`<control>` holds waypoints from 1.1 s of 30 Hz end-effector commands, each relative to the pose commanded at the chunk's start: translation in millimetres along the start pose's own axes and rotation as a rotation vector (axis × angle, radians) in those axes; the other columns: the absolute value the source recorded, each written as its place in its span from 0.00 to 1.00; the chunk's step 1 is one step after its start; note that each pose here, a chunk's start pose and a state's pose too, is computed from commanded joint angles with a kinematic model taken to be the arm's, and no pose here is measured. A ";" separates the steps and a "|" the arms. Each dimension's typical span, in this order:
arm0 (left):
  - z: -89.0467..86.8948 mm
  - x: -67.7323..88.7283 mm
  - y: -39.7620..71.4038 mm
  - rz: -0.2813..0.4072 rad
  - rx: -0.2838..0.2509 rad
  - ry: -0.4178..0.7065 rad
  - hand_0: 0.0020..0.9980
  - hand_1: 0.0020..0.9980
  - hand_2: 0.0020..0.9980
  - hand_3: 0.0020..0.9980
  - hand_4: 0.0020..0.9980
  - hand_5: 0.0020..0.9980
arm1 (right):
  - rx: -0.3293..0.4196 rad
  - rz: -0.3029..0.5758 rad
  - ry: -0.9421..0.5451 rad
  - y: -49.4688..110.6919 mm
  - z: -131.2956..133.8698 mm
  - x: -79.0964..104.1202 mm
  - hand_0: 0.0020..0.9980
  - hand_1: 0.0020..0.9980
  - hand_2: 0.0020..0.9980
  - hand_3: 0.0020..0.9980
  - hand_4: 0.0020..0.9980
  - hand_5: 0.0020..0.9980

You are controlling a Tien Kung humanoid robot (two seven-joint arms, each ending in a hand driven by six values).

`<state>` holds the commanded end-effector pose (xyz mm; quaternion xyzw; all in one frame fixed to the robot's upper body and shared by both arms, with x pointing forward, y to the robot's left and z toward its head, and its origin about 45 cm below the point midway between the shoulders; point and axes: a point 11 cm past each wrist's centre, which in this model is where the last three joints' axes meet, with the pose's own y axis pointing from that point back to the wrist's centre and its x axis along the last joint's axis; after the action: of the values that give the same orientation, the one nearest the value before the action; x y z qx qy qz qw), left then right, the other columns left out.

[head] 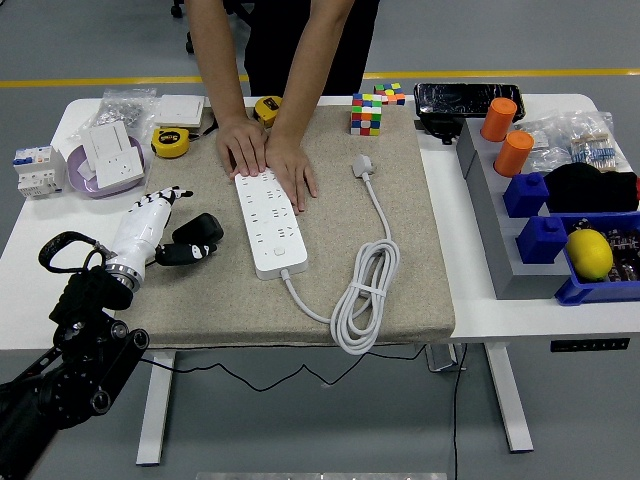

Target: Pick up the plug,place it near the board,insert it into the board,press the button

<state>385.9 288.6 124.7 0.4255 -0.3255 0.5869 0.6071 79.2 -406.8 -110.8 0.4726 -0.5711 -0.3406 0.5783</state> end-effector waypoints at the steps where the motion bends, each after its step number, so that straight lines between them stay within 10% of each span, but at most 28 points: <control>1: 0.2 0.3 -0.1 0.004 -0.002 -0.009 0.86 0.74 0.64 0.71 0.92 0.26 | 0.000 0.000 -0.001 0.0 -0.2 0.1 0.62 0.58 0.62 0.54 0.88 0.61; 24: 0.4 -1.7 -3.1 0.013 -0.005 -0.044 0.75 0.62 0.48 0.52 0.91 0.27 | 0.004 0.002 -0.008 0.1 -2.6 1.1 0.62 0.58 0.62 0.54 0.88 0.61; 25: 0.0 -2.0 -3.0 0.013 -0.004 -0.044 0.71 0.57 0.44 0.50 0.70 0.24 | 0.004 0.002 -0.009 0.1 -2.5 1.1 0.62 0.58 0.62 0.54 0.88 0.61; 33: -0.3 -1.0 -3.4 0.020 -0.003 -0.044 0.67 0.49 0.41 0.47 0.56 0.26 | 0.006 0.003 -0.010 0.1 -3.5 1.7 0.62 0.58 0.62 0.54 0.88 0.61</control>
<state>389.1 288.6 123.2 0.4340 -0.3438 0.5832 0.5944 82.8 -407.8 -109.8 0.4716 -0.5758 -0.3402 0.5747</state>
